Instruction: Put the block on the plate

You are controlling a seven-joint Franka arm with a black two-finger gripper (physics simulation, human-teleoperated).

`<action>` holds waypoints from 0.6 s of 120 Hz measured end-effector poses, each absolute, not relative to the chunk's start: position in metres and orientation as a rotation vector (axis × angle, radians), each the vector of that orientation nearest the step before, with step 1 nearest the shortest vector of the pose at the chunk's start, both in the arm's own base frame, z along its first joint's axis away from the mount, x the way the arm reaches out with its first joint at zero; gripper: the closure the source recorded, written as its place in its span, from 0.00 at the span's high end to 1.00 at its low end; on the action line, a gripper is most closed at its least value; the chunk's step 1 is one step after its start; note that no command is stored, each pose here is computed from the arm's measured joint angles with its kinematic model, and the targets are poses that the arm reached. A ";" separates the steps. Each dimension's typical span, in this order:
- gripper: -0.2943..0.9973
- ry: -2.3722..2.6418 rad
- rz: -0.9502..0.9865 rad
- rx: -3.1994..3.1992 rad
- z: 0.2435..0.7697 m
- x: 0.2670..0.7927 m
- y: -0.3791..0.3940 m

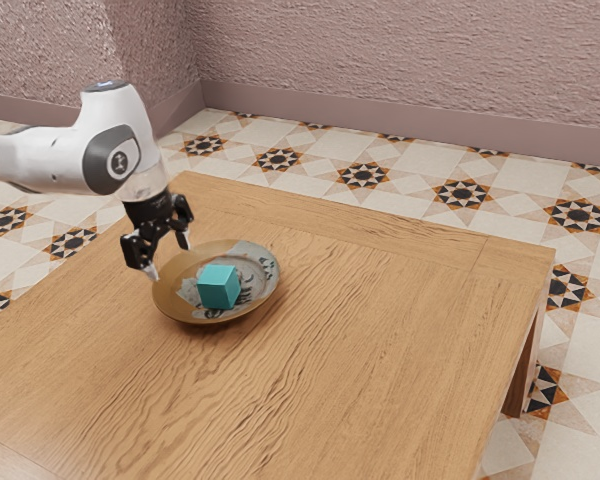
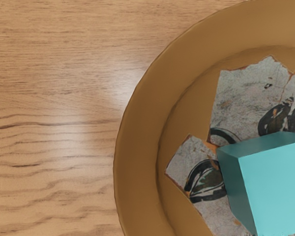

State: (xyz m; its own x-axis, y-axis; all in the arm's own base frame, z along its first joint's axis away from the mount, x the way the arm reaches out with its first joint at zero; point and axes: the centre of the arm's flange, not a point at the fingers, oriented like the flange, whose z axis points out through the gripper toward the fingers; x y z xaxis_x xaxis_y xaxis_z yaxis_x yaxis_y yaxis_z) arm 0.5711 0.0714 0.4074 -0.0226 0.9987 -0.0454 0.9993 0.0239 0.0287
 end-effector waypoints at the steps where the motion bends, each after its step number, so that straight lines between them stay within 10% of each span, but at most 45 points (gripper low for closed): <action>1: 0.76 2.194 -0.017 2.174 0.408 0.571 0.072; 72: 0.77 0.763 0.012 2.974 0.526 0.575 0.070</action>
State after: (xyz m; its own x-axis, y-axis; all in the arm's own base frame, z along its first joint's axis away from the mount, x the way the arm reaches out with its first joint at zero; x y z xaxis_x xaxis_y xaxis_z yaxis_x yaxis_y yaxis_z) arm 0.5746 0.0700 0.5265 0.8766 0.4811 -0.0098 0.4805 -0.8741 0.0708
